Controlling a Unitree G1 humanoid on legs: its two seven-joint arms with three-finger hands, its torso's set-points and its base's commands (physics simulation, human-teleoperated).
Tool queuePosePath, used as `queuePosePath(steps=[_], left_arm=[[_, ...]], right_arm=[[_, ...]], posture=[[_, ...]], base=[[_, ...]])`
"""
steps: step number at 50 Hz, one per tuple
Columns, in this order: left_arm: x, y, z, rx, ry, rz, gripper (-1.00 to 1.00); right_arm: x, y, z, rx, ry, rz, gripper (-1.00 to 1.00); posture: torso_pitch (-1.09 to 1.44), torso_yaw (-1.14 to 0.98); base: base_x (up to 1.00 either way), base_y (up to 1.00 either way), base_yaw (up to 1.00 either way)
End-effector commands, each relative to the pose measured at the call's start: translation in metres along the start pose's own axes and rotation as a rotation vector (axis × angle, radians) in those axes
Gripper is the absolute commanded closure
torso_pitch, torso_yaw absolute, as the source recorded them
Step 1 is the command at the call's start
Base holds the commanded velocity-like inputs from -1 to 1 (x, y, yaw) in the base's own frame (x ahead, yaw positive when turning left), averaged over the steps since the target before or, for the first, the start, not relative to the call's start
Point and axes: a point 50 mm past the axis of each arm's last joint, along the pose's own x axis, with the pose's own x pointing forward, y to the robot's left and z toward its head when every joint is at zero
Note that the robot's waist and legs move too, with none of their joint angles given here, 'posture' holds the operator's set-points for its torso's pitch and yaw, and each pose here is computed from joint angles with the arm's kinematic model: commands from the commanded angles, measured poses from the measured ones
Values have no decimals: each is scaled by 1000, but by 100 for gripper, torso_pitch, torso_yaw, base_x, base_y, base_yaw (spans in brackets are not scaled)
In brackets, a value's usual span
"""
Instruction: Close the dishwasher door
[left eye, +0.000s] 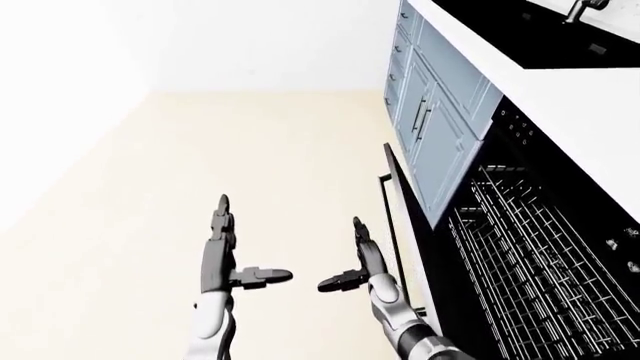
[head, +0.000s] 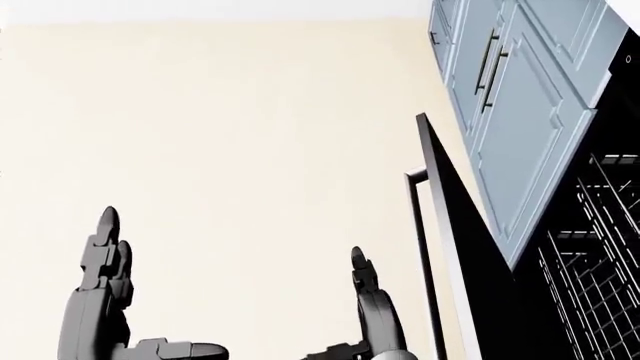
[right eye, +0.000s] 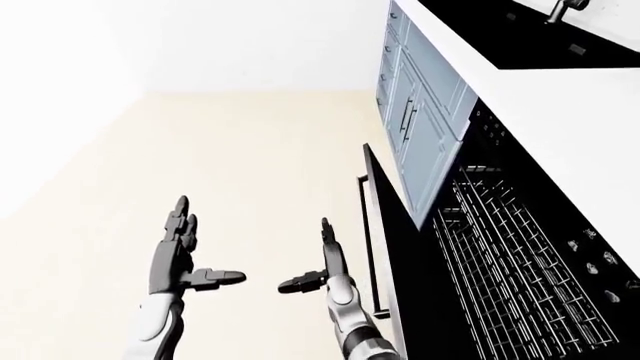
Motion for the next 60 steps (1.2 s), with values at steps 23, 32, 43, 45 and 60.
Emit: queuePosePath(steps=[23,32,43,45,60], left_arm=[[2,-2,18,4,-87,-8,-100],[3,-1,19,3,-89,-7,-100],[2,-2,19,4,-89,-9,-100],[2,-2,19,5,-89,-10,-100],[1,0,23,2,-96,-6,-100]], right_arm=[[-18,-22,-51,116,252,-41,-100],[-26,-31,-67,128,336,-77,-100],[-29,-45,-72,114,364,-137,-100],[-29,-48,-72,117,365,-151,-100],[-34,-69,-76,120,366,-241,-100]], posture=[[0,0],[0,0],[0,0],[0,0],[0,0]], base=[[0,0,0],[0,0,0],[0,0,0],[0,0,0],[0,0,0]])
